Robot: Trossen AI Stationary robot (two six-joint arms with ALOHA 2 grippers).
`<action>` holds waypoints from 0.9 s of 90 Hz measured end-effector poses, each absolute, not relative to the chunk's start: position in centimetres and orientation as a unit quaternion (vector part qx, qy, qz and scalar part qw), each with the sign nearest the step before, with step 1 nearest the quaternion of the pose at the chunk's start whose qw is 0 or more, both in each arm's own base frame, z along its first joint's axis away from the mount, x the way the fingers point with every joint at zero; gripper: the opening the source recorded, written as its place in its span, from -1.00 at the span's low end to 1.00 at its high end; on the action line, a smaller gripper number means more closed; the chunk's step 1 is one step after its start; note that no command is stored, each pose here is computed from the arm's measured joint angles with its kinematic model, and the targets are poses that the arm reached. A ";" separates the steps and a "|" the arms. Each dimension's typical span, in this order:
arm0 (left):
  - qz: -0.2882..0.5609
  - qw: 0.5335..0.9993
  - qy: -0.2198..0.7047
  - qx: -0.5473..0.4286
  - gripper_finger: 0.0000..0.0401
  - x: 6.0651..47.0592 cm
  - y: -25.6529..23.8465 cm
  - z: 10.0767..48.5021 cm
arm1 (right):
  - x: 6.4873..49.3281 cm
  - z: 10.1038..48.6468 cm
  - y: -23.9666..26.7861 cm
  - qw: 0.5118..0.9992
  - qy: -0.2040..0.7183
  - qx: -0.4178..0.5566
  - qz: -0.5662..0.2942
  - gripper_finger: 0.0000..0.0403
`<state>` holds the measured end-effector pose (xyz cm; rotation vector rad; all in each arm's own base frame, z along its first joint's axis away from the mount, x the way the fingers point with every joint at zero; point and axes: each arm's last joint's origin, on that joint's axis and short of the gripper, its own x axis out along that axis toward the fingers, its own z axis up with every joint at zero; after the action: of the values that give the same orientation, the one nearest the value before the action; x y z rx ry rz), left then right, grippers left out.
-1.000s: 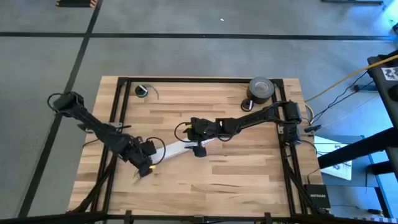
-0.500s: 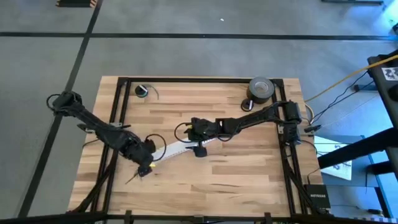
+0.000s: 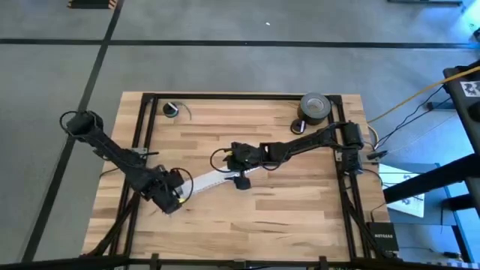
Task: Ziptie cables
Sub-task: Close the white cable duct
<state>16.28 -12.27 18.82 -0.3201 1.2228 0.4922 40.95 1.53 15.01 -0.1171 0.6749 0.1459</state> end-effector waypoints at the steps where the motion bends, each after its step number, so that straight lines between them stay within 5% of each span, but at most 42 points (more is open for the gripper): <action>1: 0.229 0.779 0.566 -0.146 0.46 16.2 -12.3 18.8 | 41.0 15.0 1.5 0.939 0.331 -0.057 0.071 0.72; 51: 0.266 0.773 0.556 -0.153 0.46 12.9 -13.0 16.0 | 40.9 15.0 1.5 0.939 0.332 -0.057 0.072 0.72; 81: 0.191 0.804 0.525 -0.204 0.46 13.4 -13.6 20.4 | 41.0 15.0 1.5 0.940 0.329 -0.057 0.072 0.72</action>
<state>13.41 -13.56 20.40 -0.4364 1.1244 0.4084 40.97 1.53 15.03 -0.1171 0.6710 0.1461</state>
